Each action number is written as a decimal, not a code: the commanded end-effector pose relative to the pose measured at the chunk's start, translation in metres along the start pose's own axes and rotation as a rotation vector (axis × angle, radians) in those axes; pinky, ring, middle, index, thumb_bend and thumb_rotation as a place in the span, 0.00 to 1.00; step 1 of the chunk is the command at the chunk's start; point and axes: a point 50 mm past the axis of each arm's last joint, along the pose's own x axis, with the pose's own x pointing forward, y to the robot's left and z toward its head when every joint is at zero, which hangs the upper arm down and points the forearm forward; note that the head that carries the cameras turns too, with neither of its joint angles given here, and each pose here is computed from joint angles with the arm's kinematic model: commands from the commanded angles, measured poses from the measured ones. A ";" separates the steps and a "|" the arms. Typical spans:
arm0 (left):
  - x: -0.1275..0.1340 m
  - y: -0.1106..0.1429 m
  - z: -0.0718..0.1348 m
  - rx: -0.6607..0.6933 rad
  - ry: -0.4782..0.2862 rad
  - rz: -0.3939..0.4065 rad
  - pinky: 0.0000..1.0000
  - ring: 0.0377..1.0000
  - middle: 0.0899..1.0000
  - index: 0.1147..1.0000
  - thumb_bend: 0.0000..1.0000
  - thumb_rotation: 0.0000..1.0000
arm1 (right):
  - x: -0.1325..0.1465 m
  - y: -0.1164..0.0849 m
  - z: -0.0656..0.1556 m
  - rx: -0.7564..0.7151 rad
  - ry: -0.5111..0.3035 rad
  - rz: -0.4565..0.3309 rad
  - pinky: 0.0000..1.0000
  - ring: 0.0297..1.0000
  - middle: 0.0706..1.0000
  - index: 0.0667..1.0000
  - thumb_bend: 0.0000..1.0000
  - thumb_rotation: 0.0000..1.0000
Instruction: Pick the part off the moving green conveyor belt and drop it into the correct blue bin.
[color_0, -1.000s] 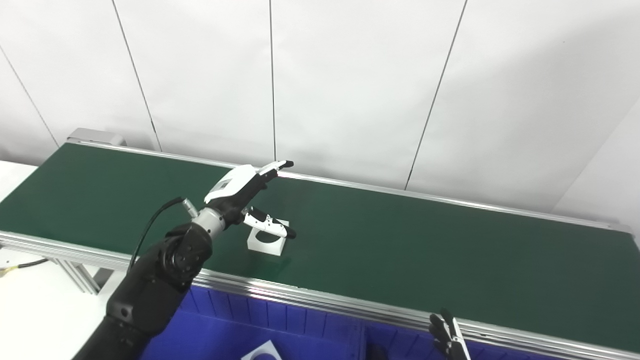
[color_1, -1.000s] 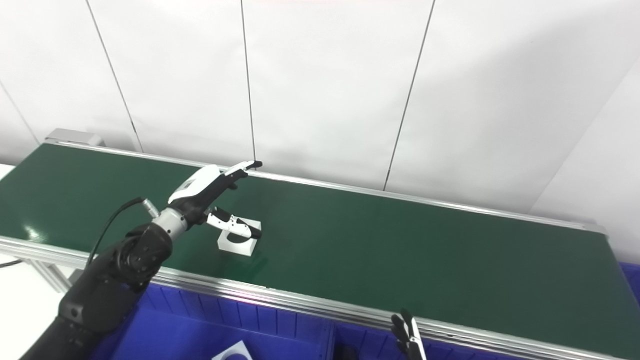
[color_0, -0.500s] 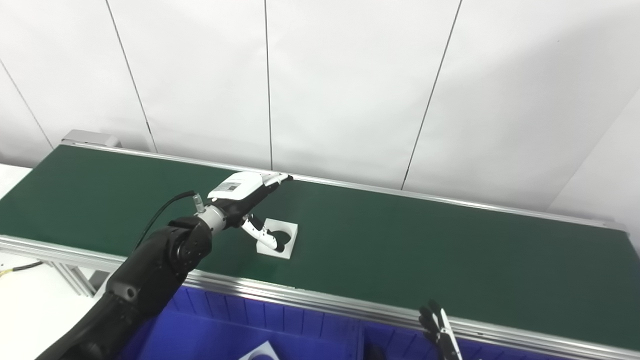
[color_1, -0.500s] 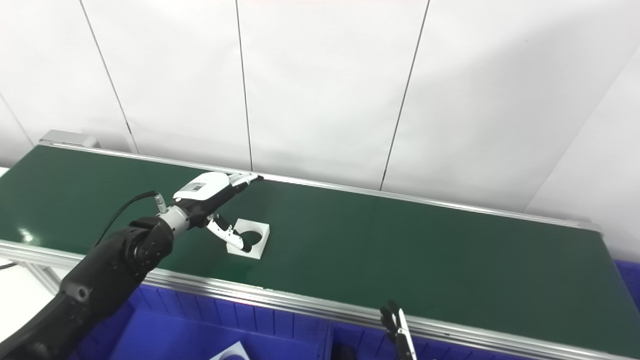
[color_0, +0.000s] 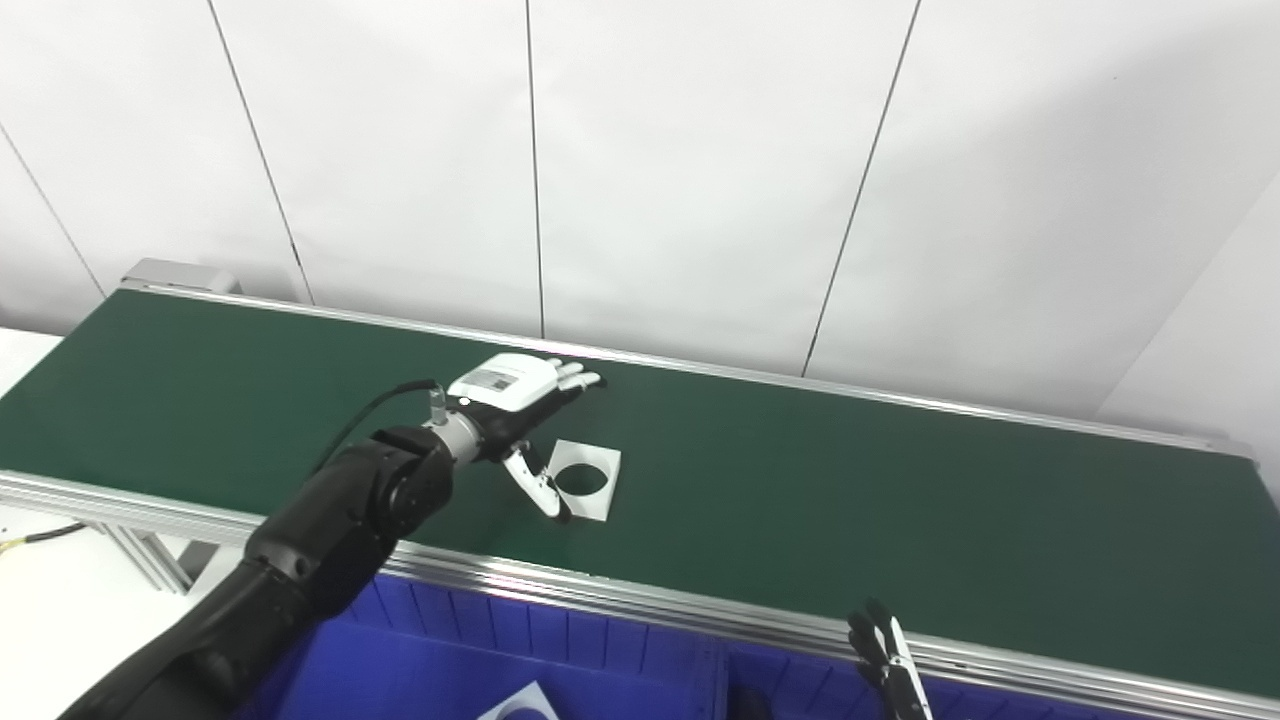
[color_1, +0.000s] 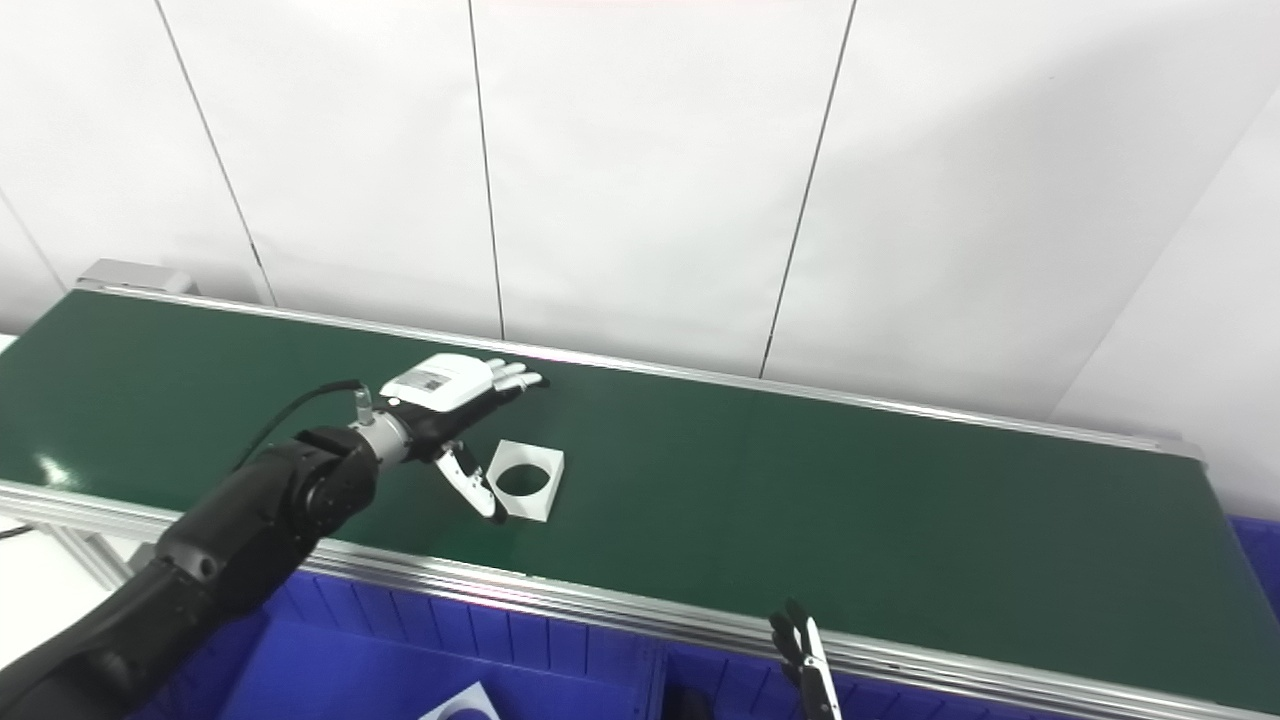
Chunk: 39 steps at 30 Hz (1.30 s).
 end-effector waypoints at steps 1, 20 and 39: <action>0.009 0.027 0.007 -0.015 -0.010 0.083 0.96 0.96 0.98 0.93 0.88 0.21 | 0.000 -0.005 0.012 -0.007 -0.068 -0.028 0.93 0.94 0.95 1.00 0.71 0.38; 0.040 -0.016 0.034 -0.240 -0.033 0.033 0.68 0.75 0.80 0.76 0.67 0.00 | -0.010 -0.015 0.021 -0.017 -0.071 -0.067 0.92 0.93 0.94 1.00 0.73 0.46; 0.045 -0.008 0.046 -0.177 -0.019 -0.007 0.45 0.43 0.47 0.42 0.50 0.00 | -0.005 -0.019 0.017 0.029 -0.079 -0.086 0.93 0.93 0.92 1.00 0.74 0.46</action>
